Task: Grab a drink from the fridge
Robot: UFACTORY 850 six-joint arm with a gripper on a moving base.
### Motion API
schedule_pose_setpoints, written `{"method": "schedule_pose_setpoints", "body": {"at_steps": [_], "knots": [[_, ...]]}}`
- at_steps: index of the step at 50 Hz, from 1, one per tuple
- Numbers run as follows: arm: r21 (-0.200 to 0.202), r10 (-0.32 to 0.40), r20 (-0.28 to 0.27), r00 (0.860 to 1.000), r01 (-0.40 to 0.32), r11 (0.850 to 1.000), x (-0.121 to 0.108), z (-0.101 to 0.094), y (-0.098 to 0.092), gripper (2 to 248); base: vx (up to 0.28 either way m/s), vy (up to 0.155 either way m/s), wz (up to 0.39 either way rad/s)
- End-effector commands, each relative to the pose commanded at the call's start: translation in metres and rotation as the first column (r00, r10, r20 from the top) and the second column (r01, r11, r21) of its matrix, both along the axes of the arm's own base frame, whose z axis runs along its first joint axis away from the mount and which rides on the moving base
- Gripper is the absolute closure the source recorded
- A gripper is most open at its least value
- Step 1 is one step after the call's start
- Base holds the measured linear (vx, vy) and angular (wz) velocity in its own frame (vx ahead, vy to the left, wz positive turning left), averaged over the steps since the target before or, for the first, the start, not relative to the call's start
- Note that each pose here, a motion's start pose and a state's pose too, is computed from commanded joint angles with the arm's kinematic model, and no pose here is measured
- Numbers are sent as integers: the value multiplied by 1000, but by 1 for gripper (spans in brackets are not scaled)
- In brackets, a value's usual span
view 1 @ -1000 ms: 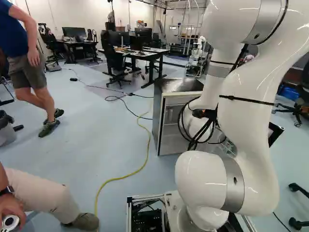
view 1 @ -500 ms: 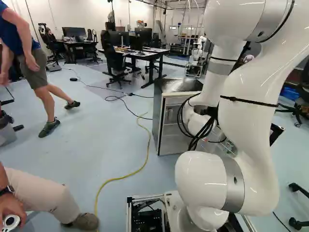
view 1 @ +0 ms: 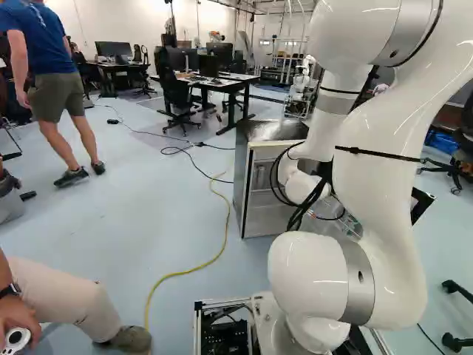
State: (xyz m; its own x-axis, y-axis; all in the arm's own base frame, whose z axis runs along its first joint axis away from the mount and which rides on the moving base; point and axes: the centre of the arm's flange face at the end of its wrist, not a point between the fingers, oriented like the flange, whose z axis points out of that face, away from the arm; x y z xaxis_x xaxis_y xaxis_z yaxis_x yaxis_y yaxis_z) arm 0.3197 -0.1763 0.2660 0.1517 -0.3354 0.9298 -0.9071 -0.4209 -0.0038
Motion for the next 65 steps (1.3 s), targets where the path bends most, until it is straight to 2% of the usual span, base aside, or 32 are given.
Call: {"method": "schedule_pose_setpoints", "body": {"at_steps": [11, 20, 34, 43, 65], "knots": [[0, -40, 4, 999, 40, 999, 3, -1, -2, 3, 0, 0, 0], [-1, -42, 11, 999, 42, 999, 9, 0, -2, 3, 0, 0, 0], [1, -35, 42, 999, 35, 999, 16, 12, -1, 3, 0, 0, 0], [33, -30, 50, 998, 28, 999, 20, 18, 0, 3, 0, 0, 0], [146, -41, 42, 998, 35, 989, 20, 27, -2, 3, 0, 0, 0]]}}
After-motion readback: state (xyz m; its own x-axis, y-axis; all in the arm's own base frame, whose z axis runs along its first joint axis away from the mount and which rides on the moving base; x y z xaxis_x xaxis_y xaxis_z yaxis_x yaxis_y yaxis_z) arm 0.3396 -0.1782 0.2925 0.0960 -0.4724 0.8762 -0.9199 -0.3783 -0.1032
